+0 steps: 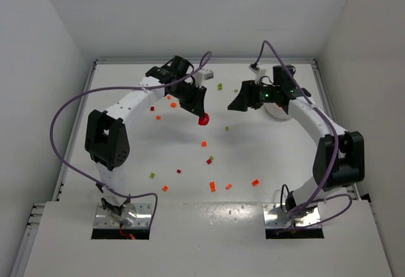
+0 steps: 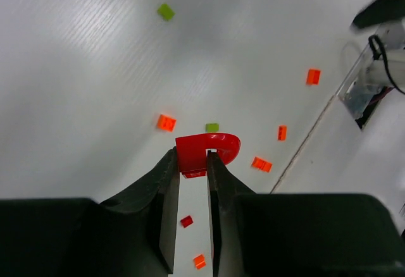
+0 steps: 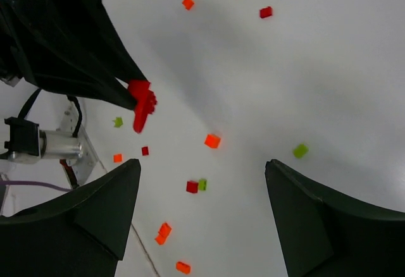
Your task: Sort the legos into containers by color
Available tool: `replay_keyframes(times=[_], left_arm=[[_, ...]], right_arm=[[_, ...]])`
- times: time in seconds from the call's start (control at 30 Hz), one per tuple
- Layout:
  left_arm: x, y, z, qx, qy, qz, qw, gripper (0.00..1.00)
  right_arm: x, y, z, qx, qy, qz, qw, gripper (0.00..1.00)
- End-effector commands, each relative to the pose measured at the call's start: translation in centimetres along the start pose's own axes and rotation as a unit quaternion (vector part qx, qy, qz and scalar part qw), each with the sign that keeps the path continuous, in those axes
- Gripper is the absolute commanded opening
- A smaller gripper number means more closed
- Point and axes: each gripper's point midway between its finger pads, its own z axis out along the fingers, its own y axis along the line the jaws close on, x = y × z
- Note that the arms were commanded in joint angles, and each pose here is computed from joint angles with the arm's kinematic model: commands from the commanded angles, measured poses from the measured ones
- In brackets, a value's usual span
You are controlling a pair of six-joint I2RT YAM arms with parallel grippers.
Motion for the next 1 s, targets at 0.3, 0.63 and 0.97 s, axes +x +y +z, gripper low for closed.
replay_keyframes(times=[0.3,0.63,0.97], left_arm=[[-3.2,-2.1,0.4,0.041,-0.038,-0.001,0.998,0.11],[-2.9,-2.9,0.8,0.069,-0.034,-0.008,0.997,0.11],[-2.9,-3.5,0.3,0.078,-0.037,-0.005,0.996,0.11]], right_arm=[[0.0,4.3,6.1,-0.048,0.025,-0.036,0.998,0.8],[1.4,6.3,7.9,-0.072,0.05,-0.066,0.994,0.66],[1.5,5.6,8.2,-0.049,0.051,-0.085,0.994,0.3]])
